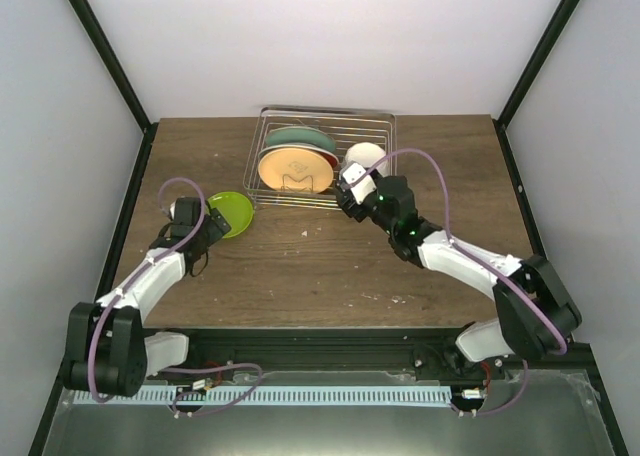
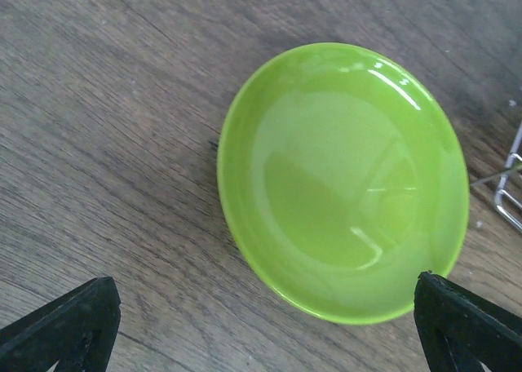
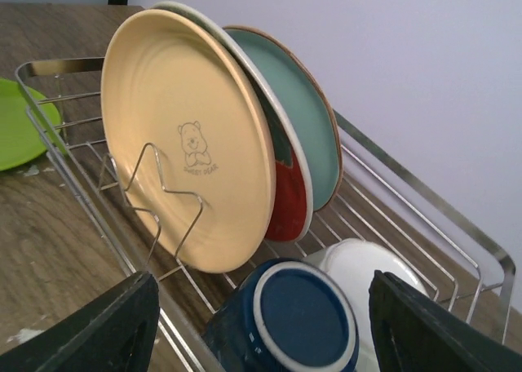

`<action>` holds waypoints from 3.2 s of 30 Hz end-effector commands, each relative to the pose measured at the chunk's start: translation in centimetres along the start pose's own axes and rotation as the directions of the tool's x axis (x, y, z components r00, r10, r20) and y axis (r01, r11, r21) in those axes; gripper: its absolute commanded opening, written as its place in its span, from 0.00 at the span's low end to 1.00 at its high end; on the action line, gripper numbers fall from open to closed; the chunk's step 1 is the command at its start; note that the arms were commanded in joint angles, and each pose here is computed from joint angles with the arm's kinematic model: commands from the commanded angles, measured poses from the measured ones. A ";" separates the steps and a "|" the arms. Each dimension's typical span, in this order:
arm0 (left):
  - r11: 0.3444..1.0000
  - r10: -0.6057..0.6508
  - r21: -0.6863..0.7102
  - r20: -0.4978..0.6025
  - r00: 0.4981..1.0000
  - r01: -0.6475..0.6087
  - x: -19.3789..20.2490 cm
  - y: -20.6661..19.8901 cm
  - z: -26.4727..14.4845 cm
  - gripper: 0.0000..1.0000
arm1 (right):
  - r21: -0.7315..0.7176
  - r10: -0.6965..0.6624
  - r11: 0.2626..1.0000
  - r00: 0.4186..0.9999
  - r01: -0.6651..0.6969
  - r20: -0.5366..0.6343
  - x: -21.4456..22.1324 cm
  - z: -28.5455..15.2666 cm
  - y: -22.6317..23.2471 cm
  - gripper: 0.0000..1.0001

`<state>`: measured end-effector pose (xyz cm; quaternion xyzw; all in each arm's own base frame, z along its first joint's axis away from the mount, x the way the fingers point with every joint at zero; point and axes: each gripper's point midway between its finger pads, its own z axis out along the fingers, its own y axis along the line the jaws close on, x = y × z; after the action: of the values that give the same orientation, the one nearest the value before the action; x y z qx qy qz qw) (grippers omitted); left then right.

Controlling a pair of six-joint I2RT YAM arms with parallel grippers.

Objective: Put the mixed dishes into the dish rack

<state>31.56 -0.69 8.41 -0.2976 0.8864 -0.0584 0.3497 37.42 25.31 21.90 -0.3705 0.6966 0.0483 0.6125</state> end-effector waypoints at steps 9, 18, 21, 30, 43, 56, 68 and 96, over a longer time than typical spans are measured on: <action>0.966 -0.216 0.123 -0.094 0.972 0.226 -0.2 0.4 4.2 1.00 | -0.030 0.089 0.996 0.996 -0.090 -0.029 1.0 -1.7 0.9 0.71; 0.937 -0.268 0.176 -0.194 0.944 0.302 1.4 -0.5 7.2 0.91 | -0.051 0.074 0.995 0.992 -0.080 -0.105 2.8 -0.3 1.7 0.71; 0.920 -0.286 0.209 -0.223 0.932 0.332 2.1 -1.0 8.2 0.67 | -0.063 0.068 0.995 0.991 -0.076 -0.118 3.3 -0.1 2.0 0.71; 0.905 -0.315 0.221 -0.227 0.921 0.364 3.0 -0.5 8.5 0.23 | -0.093 0.063 0.993 0.989 -0.076 -0.132 3.8 0.2 2.7 0.69; 0.880 -0.377 0.246 -0.155 0.913 0.405 1.6 0.3 5.3 0.00 | -0.076 0.086 0.992 0.985 -0.098 -0.149 4.1 0.0 2.5 0.69; 0.899 -0.332 0.287 -0.044 0.942 0.330 1.9 2.2 -2.1 0.00 | -0.231 0.237 0.930 0.948 -0.285 -0.214 3.4 0.8 5.0 0.70; 0.895 -0.185 0.414 0.002 0.983 0.168 2.3 0.2 -7.4 0.00 | -0.535 0.411 0.689 0.871 -0.489 -0.268 -2.5 -0.4 8.3 0.82; 0.772 0.088 0.632 -0.008 0.996 -0.063 4.5 -7.8 -10.8 0.00 | -0.665 0.406 0.336 0.740 -0.666 -0.536 -1.4 0.9 16.0 0.79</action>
<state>25.20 -9.85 14.68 -0.1481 0.8476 -0.3196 0.3969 29.13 35.99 14.79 -0.3473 0.7729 0.4905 0.2035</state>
